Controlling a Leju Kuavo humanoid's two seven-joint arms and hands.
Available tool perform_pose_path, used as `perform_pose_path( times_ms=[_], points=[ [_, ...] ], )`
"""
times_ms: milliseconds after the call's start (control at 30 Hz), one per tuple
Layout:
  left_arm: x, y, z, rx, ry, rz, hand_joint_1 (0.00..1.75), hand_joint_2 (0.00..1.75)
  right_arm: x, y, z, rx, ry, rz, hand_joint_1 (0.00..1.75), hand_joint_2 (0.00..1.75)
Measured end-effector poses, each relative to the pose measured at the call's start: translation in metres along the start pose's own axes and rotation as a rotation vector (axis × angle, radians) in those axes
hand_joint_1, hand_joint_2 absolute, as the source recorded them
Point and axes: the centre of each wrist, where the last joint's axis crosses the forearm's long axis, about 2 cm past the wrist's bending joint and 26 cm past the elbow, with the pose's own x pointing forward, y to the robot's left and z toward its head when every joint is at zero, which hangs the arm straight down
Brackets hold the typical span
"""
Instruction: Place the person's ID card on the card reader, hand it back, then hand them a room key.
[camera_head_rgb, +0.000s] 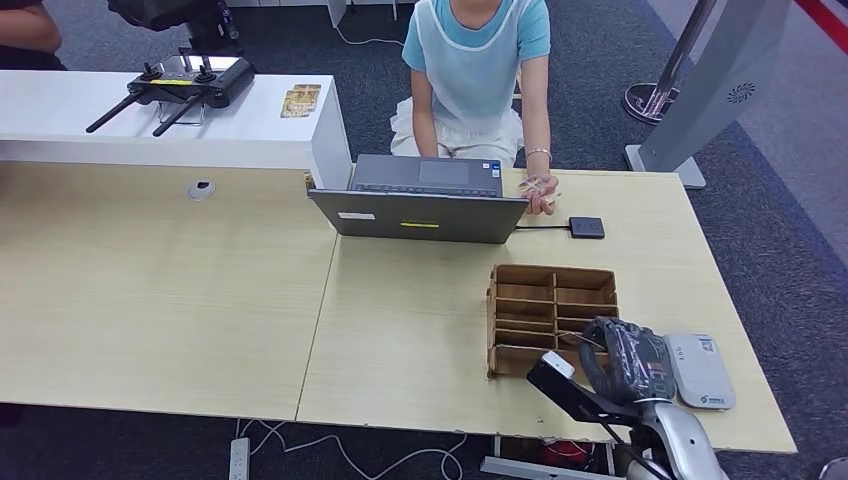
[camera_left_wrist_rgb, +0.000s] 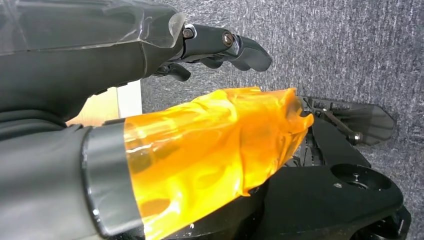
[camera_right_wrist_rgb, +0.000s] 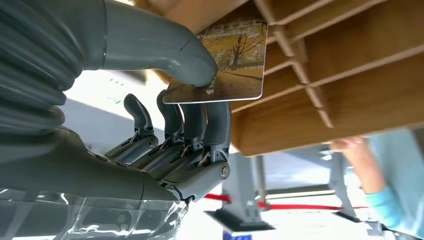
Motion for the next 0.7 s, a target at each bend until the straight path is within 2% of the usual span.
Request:
perform_pose_path(
  times_ms=[200,367,533,700],
  points=[
    [0.001,0.004,-0.001,-0.001,-0.01,-0.001,0.0,0.0,-0.019,-0.014,-0.004,-0.026,-0.107,-0.184,1.61,1.75],
    [0.001,0.007,-0.001,-0.006,-0.026,-0.003,0.0,0.0,-0.037,-0.038,-0.021,-0.063,-0.203,-0.29,1.67,1.75],
    [0.002,0.008,-0.002,-0.01,-0.035,-0.005,0.0,0.0,-0.052,-0.069,-0.045,-0.113,-0.261,-0.317,1.74,1.75],
    [0.002,0.009,-0.002,-0.016,-0.038,-0.011,0.0,0.0,-0.056,-0.113,-0.084,-0.178,-0.304,-0.291,1.75,1.75]
  ],
)
